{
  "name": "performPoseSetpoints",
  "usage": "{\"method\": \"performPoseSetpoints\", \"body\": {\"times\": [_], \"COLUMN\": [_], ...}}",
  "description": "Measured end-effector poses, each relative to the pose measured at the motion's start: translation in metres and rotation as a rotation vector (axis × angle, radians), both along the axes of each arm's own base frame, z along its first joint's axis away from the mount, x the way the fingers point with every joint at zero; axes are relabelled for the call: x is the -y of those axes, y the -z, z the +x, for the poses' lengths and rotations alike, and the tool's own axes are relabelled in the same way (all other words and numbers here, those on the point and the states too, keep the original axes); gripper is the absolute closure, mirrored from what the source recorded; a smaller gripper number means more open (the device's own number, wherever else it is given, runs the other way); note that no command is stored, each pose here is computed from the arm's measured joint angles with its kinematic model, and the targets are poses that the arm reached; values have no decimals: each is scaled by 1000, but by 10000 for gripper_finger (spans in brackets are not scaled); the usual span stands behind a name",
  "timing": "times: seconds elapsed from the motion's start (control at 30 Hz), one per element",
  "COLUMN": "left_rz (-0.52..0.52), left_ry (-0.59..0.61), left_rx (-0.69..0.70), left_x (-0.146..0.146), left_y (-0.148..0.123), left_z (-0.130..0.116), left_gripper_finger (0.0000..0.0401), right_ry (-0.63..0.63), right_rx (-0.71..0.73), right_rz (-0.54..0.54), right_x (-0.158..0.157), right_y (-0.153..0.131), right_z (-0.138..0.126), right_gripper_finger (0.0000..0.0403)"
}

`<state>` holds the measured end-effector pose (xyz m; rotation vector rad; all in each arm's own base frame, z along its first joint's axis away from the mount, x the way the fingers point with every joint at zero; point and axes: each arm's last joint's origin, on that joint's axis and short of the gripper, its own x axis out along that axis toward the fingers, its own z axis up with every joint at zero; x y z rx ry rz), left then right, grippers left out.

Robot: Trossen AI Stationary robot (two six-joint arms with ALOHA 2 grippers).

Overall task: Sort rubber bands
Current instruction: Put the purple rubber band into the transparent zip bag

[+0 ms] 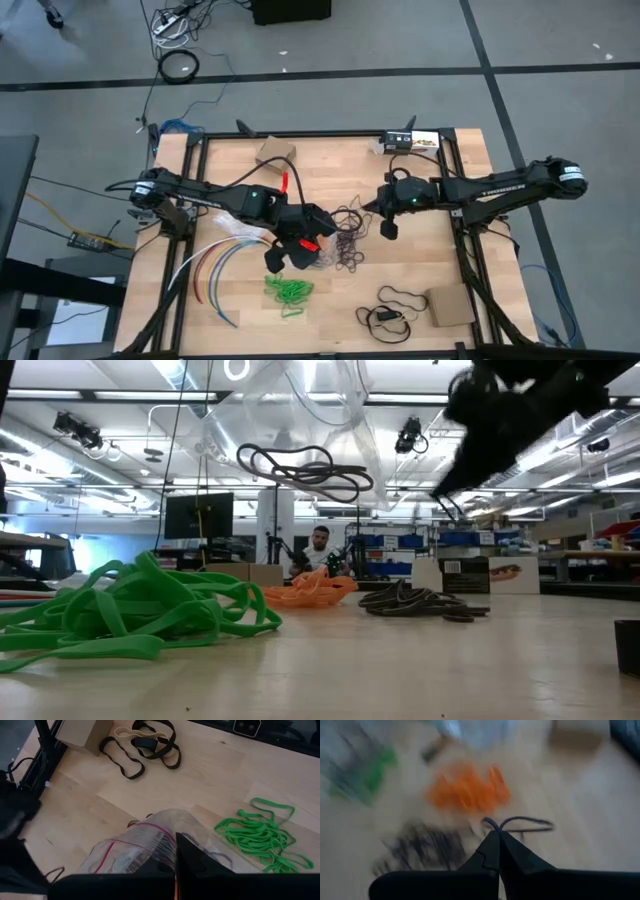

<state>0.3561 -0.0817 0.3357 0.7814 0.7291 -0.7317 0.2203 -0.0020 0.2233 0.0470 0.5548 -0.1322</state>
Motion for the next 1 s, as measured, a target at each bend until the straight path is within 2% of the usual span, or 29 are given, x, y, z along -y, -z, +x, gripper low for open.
{"method": "performPoseSetpoints", "body": {"times": [0.2, 0.4, 0.67, 1.0], "left_rz": [9, 15, 14, -7], "left_ry": [1, 19, 47, 81], "left_rx": [-32, 3, 118, 82], "left_x": [-1, 0, -4, -6], "left_y": [15, 25, 19, 27], "left_z": [0, 4, 12, 16], "left_gripper_finger": [401, 401, 401, 401], "right_ry": [-104, -200, -274, -422], "right_rx": [297, 521, 597, 587], "right_rz": [-39, -32, 26, 13], "right_x": [-12, -20, -27, -46], "right_y": [-31, -51, -49, -67], "right_z": [5, 10, 24, 60], "right_gripper_finger": [403, 403, 403, 403]}}
